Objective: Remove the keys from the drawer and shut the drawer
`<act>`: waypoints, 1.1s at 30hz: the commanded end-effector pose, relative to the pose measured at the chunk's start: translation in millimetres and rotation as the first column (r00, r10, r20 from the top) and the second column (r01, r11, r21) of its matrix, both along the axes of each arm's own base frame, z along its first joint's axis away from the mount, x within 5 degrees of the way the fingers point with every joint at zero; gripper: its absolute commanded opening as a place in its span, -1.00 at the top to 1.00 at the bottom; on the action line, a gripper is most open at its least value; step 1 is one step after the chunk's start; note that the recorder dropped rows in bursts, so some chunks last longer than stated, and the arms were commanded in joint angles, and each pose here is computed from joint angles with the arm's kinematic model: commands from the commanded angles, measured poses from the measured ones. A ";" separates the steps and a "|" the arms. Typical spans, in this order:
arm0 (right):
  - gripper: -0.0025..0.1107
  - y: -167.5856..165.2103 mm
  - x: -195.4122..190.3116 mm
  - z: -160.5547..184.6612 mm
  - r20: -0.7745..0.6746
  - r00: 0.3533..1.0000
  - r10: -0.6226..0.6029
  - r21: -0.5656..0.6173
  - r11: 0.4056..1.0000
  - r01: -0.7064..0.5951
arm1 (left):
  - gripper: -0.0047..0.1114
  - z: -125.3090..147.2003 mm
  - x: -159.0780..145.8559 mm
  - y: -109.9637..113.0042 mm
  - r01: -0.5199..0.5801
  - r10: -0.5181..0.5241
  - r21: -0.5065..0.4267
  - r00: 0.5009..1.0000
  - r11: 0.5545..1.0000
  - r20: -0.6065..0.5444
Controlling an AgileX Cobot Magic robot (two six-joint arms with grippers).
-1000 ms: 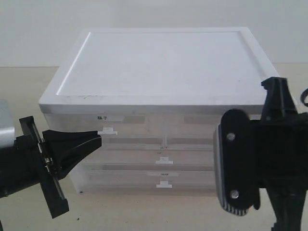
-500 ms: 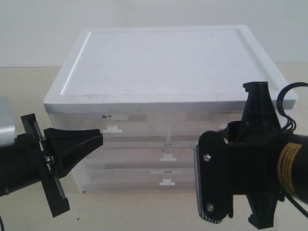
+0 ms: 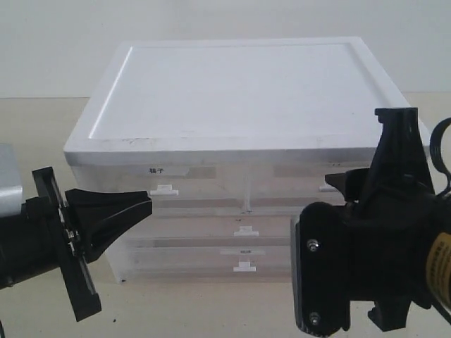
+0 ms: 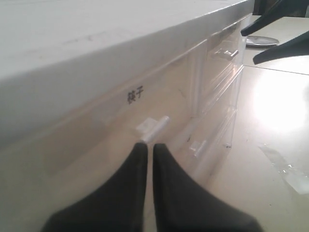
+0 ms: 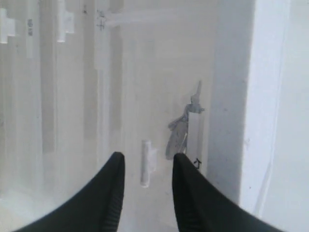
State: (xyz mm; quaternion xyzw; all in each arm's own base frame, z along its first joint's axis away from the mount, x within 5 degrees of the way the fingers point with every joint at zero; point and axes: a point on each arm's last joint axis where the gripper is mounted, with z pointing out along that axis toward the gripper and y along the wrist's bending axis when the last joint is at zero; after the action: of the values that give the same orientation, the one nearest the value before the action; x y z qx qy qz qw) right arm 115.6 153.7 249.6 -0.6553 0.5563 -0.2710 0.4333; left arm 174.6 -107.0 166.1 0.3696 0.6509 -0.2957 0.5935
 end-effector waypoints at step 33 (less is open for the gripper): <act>0.43 -15.7 22.6 -15.3 0.008 1.000 -0.030 0.081 0.996 0.029 | 0.84 1.1 -0.8 -2.2 0.023 -0.023 -0.014 1.000 1.000 0.001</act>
State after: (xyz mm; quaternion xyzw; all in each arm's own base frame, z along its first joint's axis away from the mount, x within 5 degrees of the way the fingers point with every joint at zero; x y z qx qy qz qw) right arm 133.2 142.1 236.0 -0.6343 0.5633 -0.2522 0.4655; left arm 173.8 -107.5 165.9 0.3741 0.6492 -0.2983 0.5913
